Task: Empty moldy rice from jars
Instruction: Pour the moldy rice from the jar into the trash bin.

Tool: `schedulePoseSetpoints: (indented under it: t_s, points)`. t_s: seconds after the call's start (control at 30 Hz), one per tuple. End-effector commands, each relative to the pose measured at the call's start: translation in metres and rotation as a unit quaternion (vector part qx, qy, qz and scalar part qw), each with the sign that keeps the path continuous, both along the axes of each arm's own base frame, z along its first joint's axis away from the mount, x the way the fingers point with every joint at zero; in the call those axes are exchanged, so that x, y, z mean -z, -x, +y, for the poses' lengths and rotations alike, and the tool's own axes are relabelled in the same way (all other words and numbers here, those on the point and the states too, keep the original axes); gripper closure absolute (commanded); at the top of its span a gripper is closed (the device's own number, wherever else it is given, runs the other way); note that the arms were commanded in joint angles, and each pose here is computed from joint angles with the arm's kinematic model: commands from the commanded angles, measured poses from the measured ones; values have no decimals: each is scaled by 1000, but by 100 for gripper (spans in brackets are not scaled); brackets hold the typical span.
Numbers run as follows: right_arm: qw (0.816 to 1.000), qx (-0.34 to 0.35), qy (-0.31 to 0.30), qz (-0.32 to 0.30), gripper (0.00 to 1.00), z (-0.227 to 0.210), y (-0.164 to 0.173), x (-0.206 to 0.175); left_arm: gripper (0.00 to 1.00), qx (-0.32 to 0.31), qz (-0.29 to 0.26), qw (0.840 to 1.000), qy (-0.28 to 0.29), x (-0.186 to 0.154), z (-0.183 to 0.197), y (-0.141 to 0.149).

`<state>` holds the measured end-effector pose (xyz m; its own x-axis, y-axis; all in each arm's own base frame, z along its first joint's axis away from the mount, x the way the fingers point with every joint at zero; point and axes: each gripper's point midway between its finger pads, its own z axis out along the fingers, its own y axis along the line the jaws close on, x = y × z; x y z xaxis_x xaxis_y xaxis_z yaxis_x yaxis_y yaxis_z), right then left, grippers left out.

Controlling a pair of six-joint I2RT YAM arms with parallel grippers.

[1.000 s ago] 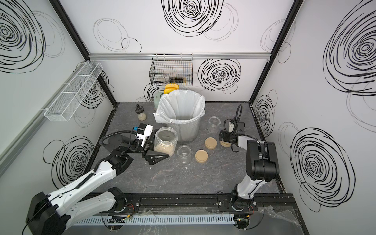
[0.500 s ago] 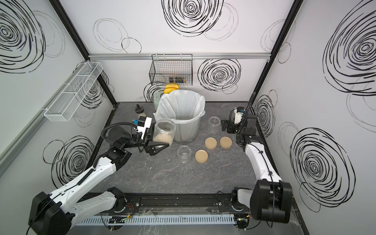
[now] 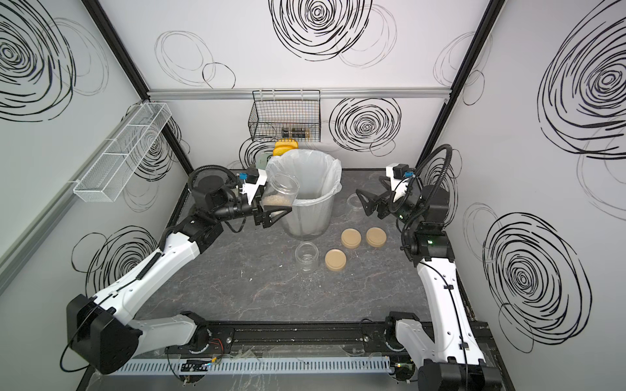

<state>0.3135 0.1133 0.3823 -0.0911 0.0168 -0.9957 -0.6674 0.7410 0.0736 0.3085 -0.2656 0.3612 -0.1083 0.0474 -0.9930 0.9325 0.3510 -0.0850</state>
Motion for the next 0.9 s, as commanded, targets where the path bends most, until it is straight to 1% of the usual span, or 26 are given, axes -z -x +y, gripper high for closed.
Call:
schedulePoseSetpoints:
  t_s: [0.0, 0.2, 0.27, 0.43, 0.53, 0.87]
  points:
    - [997, -70, 13, -40, 2, 24, 18, -17, 40, -19, -88, 996, -5, -36, 4, -10]
    - [990, -117, 32, -72, 0, 46, 31, -24, 39, -33, -105, 993, -36, -35, 4, -24]
    - [987, -135, 34, -81, 2, 51, 34, -27, 39, -32, -107, 993, -47, -31, 2, -28]
    - [975, -180, 37, -123, 10, 64, 41, -50, 39, 7, -132, 989, -71, -28, -6, -30]
    - [965, -209, 50, -152, 16, 77, 43, -63, 39, 9, -140, 987, -83, -30, -8, -40]
    - [939, -285, 78, -174, 36, 115, 25, -64, 39, -6, -177, 977, -122, -25, -10, -66]
